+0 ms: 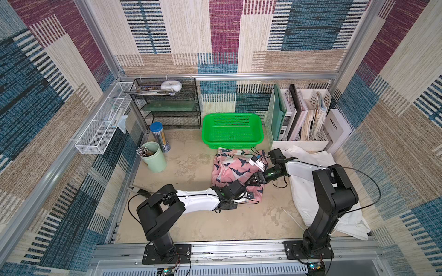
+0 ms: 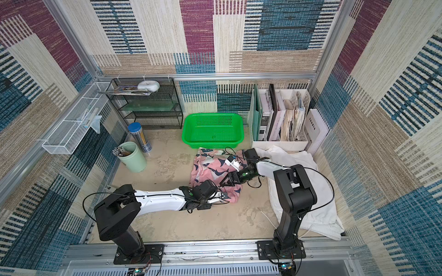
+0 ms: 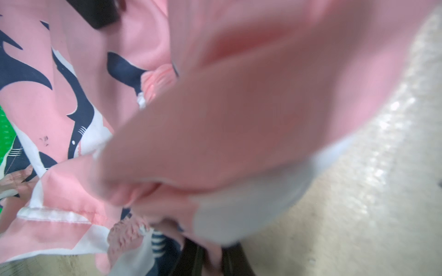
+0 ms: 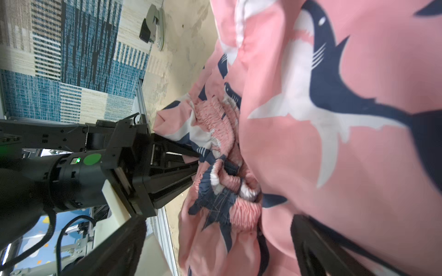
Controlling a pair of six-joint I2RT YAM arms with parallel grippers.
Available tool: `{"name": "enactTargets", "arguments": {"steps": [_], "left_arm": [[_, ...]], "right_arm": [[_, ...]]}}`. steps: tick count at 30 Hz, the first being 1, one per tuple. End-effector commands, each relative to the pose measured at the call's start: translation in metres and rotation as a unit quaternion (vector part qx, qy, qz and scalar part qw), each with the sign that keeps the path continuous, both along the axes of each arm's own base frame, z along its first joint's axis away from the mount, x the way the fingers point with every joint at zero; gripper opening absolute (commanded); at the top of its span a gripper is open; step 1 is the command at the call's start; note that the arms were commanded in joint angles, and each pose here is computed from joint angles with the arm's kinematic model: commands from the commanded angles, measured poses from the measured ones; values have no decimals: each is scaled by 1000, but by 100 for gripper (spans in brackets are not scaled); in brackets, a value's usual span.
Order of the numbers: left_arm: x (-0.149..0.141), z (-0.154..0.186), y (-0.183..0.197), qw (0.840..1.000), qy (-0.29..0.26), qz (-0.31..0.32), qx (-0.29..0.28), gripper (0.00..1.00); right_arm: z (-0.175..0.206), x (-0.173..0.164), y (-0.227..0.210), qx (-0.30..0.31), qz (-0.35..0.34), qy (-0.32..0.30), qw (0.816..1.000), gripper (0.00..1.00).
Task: Roll up the shorts
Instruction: Roll the shorts at the center of the board.
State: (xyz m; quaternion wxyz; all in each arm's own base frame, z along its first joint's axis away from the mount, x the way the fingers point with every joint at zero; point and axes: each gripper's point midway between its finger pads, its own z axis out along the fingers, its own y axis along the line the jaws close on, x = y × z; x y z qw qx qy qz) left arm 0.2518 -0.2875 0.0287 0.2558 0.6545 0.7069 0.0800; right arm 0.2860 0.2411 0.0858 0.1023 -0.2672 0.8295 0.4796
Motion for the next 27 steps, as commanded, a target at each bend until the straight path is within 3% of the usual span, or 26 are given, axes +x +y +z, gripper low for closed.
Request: {"name": "enactTargets", "arguments": {"steps": [1, 7, 11, 14, 24, 27], "left_arm": [[-9, 3, 8, 1000, 24, 13, 4, 16], [-13, 25, 12, 999, 44, 28, -12, 16], [-20, 35, 17, 996, 75, 35, -17, 16], [-26, 41, 17, 994, 97, 37, -30, 16], [-50, 53, 16, 974, 220, 45, -35, 16], [-54, 55, 15, 965, 255, 48, -38, 16]], "right_arm": [[4, 10, -6, -14, -22, -25, 999, 99], [7, 15, -19, -49, -47, -78, 995, 99], [26, 13, -26, -43, -62, -167, 983, 99], [39, 17, -37, -73, -73, -218, 971, 99], [68, 12, -48, -96, -86, -307, 943, 99], [83, 9, -47, -100, -84, -353, 927, 99]]}}
